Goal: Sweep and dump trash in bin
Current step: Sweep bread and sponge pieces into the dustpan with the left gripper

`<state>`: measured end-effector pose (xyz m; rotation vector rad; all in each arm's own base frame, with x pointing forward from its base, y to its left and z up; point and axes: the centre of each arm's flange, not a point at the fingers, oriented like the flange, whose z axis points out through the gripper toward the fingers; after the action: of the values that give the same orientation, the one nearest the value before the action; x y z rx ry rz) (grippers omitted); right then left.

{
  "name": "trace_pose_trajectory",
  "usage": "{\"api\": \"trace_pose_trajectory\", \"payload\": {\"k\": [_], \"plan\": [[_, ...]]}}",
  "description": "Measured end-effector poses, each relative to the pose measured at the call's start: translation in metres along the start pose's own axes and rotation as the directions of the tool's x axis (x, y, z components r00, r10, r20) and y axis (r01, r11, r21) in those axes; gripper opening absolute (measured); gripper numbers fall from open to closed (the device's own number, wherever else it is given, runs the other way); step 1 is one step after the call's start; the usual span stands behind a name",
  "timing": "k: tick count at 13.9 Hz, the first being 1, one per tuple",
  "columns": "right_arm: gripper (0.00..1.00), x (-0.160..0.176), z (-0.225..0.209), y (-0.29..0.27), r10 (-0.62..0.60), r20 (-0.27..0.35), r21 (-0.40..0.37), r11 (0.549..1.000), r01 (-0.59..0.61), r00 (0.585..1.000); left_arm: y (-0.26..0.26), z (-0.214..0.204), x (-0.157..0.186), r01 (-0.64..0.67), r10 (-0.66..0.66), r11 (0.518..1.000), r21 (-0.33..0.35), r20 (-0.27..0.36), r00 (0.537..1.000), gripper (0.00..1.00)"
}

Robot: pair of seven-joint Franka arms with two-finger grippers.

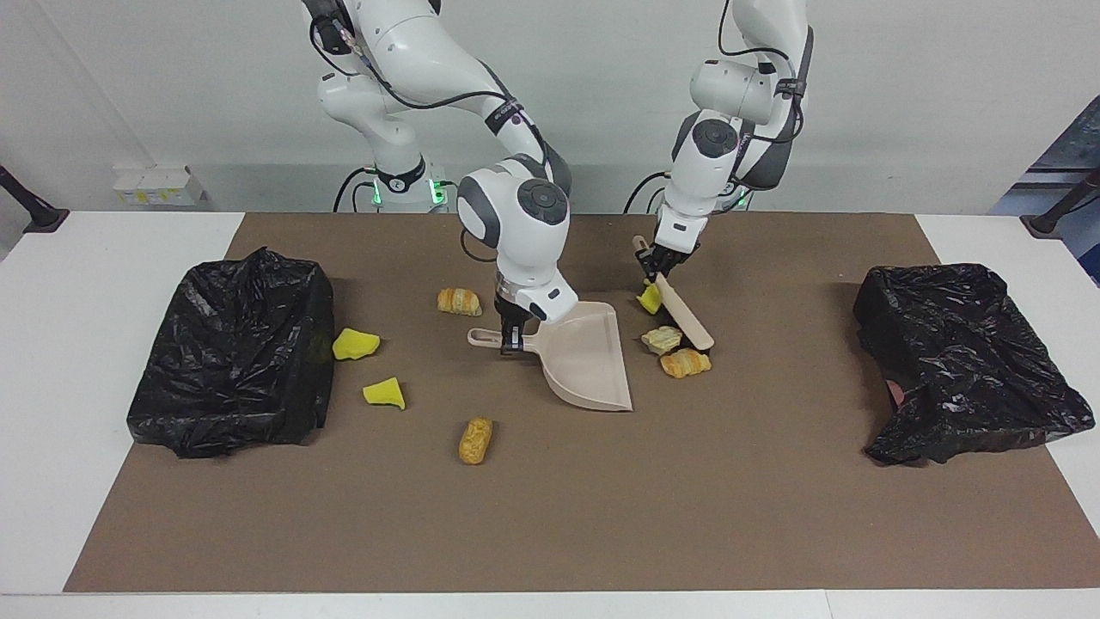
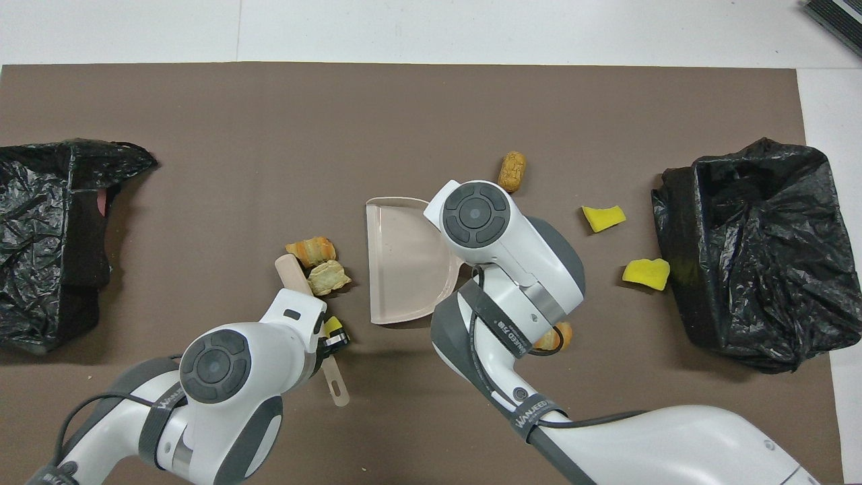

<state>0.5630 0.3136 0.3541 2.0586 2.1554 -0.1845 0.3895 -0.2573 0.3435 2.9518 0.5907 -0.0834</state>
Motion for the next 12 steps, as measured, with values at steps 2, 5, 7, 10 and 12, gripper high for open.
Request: {"api": "trace_pose_trajectory", "payload": {"k": [2, 5, 7, 10, 12], "plan": [[0.32, 0.000, 0.000, 0.000, 0.000, 0.000, 0.000, 1.000, 0.000, 1.000, 0.030, -0.003, 0.006, 0.029, -0.027, 0.998, -0.058, 0.022, 0.999, 0.26], [0.32, 0.000, 0.001, 0.000, -0.001, 0.002, 0.000, 1.000, 0.001, 1.000, 0.078, -0.011, 0.003, 0.039, -0.032, 0.991, -0.131, 0.052, 0.998, 0.26], [0.32, 0.000, 0.001, 0.000, -0.003, 0.004, -0.001, 1.000, 0.003, 1.000, 0.107, -0.022, -0.007, 0.023, -0.014, 0.985, -0.173, 0.057, 0.998, 0.26], [0.32, 0.000, 0.002, 0.000, -0.004, 0.007, -0.002, 1.000, 0.004, 1.000, 0.119, -0.028, -0.019, -0.010, 0.022, 0.988, -0.157, 0.076, 0.997, 0.26], [0.32, 0.000, 0.002, 0.000, -0.014, 0.009, -0.003, 1.000, 0.014, 1.000, 0.109, -0.034, -0.020, -0.030, 0.040, 0.996, -0.088, 0.114, 0.993, 0.26]]}}
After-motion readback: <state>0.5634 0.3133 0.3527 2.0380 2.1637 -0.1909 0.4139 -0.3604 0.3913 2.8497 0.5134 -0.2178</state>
